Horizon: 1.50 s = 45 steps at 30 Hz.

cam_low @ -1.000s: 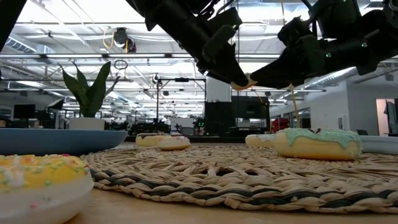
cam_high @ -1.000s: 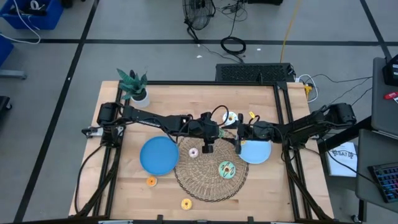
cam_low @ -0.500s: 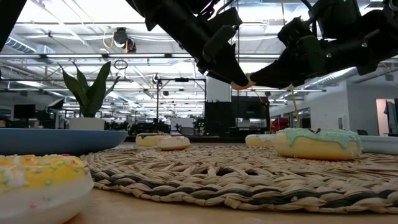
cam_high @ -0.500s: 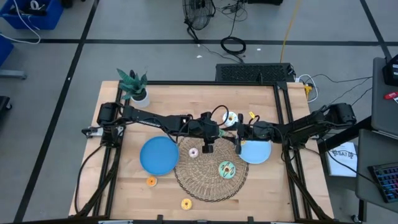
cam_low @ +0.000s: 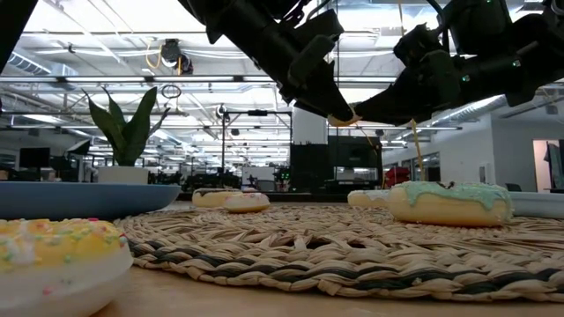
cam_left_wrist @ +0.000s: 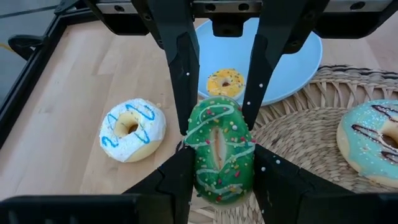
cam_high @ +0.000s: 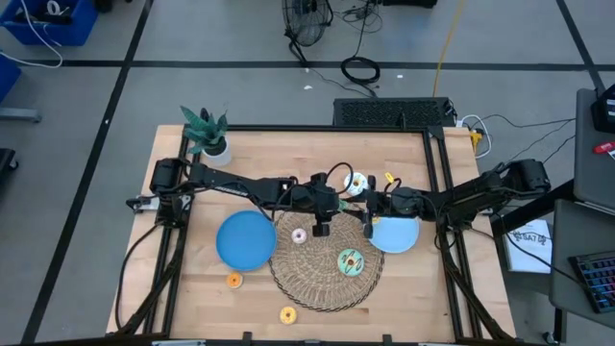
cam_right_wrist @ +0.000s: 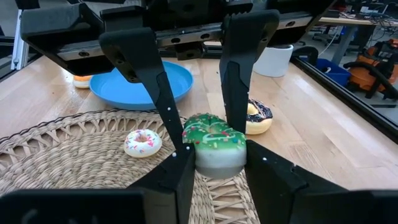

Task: Pick & Place donuts
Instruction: Put the small green donut on the light blue plate

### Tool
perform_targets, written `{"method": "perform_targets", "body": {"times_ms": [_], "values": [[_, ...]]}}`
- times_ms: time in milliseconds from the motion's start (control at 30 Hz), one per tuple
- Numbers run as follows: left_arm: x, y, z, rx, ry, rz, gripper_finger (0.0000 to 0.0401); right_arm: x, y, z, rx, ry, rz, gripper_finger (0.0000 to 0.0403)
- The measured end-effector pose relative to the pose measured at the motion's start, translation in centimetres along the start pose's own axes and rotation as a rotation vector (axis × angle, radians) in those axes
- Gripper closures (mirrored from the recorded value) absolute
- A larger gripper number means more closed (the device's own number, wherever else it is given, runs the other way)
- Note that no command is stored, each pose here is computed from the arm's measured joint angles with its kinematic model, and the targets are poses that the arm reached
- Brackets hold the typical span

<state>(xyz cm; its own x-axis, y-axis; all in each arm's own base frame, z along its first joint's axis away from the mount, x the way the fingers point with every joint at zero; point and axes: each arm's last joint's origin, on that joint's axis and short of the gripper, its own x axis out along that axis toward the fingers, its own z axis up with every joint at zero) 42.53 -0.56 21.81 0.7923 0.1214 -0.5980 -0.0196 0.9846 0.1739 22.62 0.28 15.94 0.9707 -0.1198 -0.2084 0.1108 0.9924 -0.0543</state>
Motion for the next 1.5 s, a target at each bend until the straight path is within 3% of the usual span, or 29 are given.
{"method": "perform_targets", "body": {"times_ms": [367,733,933,1200,1500], "values": [[0.0,0.1,0.1,-0.013,-0.009,0.057,0.0236,0.0,0.0,0.0,0.000,-0.001,-0.004,0.0282],[0.0,-0.1,0.3,-0.020,-0.028,0.034,0.0094,0.0,0.0,-0.1,-0.002,0.013,-0.002,0.0285],[-1.8,-0.1,1.1,-0.015,-0.023,0.034,0.0048,-0.4,-0.1,-0.1,-0.028,0.041,-0.002,0.0291],[-5.7,0.7,2.3,-0.039,-0.024,0.036,0.0033,-2.3,-0.3,0.2,0.051,0.149,-0.003,0.0301],[-6.2,0.8,2.4,-0.002,-0.016,0.036,0.0034,-5.5,-0.8,-0.4,0.238,0.349,-0.052,0.0319]]}}
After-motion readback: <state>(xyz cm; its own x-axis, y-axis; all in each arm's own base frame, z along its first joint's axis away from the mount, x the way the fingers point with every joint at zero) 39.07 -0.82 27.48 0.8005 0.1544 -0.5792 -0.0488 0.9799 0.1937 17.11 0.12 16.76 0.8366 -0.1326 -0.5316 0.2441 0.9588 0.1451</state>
